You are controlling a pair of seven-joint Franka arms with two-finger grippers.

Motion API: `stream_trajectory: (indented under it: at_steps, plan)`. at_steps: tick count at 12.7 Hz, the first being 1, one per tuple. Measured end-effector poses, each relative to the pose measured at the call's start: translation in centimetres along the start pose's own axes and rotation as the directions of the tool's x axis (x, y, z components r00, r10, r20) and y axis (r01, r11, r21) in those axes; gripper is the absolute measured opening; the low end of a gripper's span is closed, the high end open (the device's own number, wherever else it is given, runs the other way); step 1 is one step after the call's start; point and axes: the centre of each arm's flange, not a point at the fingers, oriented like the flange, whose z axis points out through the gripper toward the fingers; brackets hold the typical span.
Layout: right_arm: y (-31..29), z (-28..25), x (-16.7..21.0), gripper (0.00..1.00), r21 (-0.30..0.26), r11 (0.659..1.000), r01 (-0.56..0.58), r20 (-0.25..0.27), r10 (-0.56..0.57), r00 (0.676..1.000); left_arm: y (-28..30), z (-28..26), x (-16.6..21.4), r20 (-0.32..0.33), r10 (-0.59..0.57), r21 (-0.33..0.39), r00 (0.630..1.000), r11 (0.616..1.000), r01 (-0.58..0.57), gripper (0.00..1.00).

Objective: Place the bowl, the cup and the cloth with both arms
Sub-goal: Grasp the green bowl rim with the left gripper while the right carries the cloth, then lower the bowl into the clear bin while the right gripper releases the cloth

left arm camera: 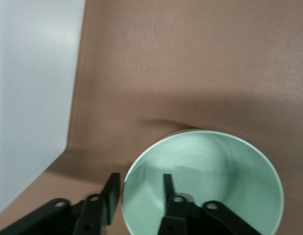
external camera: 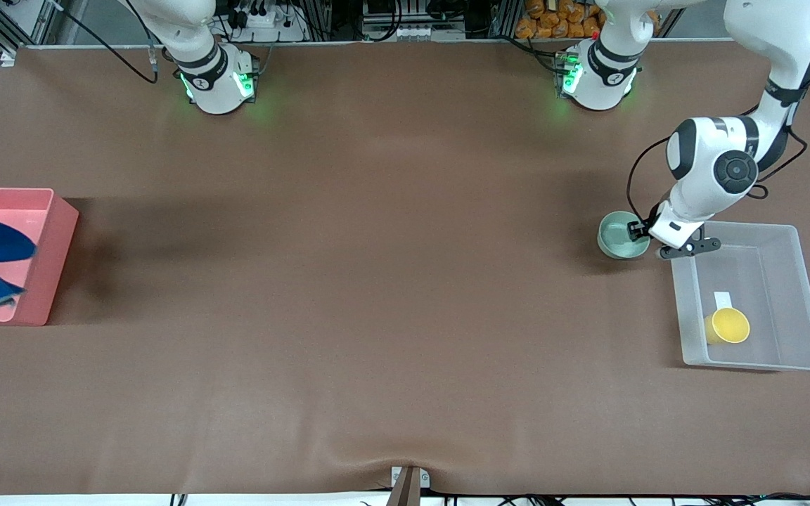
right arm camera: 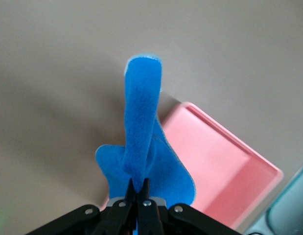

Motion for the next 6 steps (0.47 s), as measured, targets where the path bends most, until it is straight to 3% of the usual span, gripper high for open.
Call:
stream_trajectory:
  at_steps: [1,2,4,6]
  plan:
    - [1.7,-0.4,-2.2,0.02,-0.046,0.999,0.019,-0.018,-0.020,1.000,0.1,0.5,0.0,-0.002,0.001,-0.002,1.000,1.000,-0.001,0.23]
    - [3.0,-0.7,-3.7,0.02,-0.093,0.995,0.043,-0.023,-0.045,0.999,0.1,0.8,0.0,-0.002,0.001,-0.003,1.000,1.000,-0.001,0.23]
    - [4.4,-0.9,-5.0,0.02,-0.164,0.983,0.080,-0.007,-0.082,0.997,0.1,0.3,0.5,-0.018,0.003,-0.004,1.000,1.000,-0.003,0.07]
    - [5.0,-0.6,-6.1,0.02,-0.175,0.981,0.089,-0.001,-0.091,0.996,0.1,-1.8,2.2,-0.012,-0.001,0.004,1.000,1.000,0.001,0.06]
